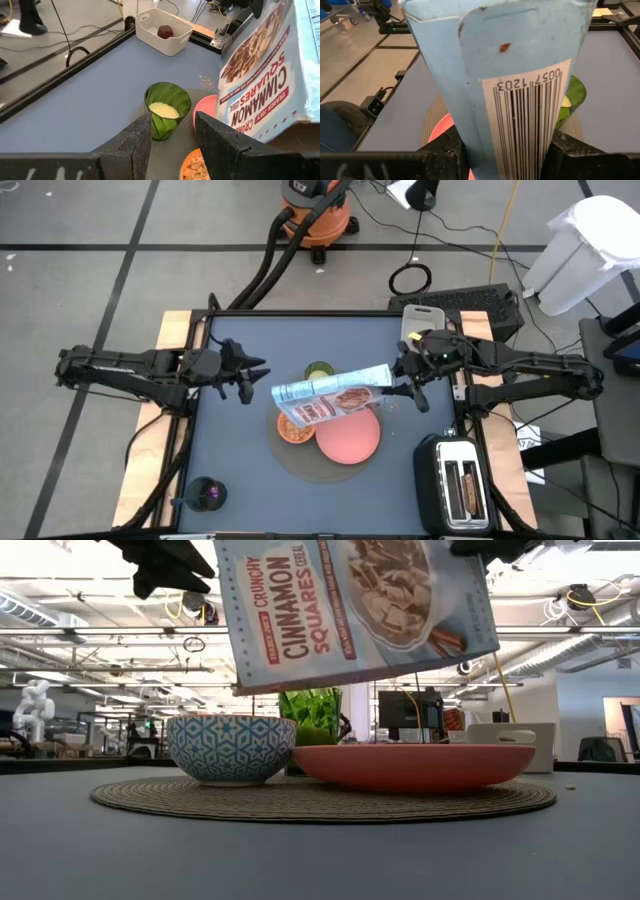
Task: Arrange a breakfast setting
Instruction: Pour the cereal from the blue cereal box into the orange bowl
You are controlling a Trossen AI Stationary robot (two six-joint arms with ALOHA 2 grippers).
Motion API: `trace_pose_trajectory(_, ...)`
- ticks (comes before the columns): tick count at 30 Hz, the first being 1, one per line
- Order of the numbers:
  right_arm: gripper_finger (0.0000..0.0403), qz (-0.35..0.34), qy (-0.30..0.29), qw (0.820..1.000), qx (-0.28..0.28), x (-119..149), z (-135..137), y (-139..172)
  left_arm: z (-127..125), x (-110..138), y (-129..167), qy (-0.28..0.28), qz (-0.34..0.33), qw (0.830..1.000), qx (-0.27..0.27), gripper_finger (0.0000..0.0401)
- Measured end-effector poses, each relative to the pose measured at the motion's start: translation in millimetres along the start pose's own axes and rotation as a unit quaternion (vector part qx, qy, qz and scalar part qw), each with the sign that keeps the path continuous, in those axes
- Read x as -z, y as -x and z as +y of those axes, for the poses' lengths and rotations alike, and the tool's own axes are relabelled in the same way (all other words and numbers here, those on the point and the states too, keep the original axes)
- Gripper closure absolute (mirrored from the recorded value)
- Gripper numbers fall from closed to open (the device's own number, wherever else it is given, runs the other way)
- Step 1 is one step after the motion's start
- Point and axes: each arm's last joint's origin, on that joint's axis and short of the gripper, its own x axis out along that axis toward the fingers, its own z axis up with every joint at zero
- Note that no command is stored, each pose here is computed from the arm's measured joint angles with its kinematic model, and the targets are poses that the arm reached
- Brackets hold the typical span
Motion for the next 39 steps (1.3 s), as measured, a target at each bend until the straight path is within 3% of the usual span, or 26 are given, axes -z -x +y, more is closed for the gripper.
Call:
trace_pose_trajectory(9,0.0259,0.000,0.000,1.000,0.001,0,0,0,-3,5,1,0.043,0.056,0.995,0.071,0.0244)
trace_pose_trajectory(15,0.0259,-0.010,0.003,1.000,0.001,-2,0,0,-2,15,2,0.078,0.123,0.986,0.081,0.0244)
trace_pose_trajectory(32,0.0259,-0.069,0.005,0.998,0.002,-12,2,8,-14,27,10,0.054,0.161,0.979,0.109,0.0244)
trace_pose_trajectory(39,0.0259,-0.132,0.007,0.991,0.001,-21,8,24,-16,28,11,0.048,0.158,0.980,0.108,0.0244)
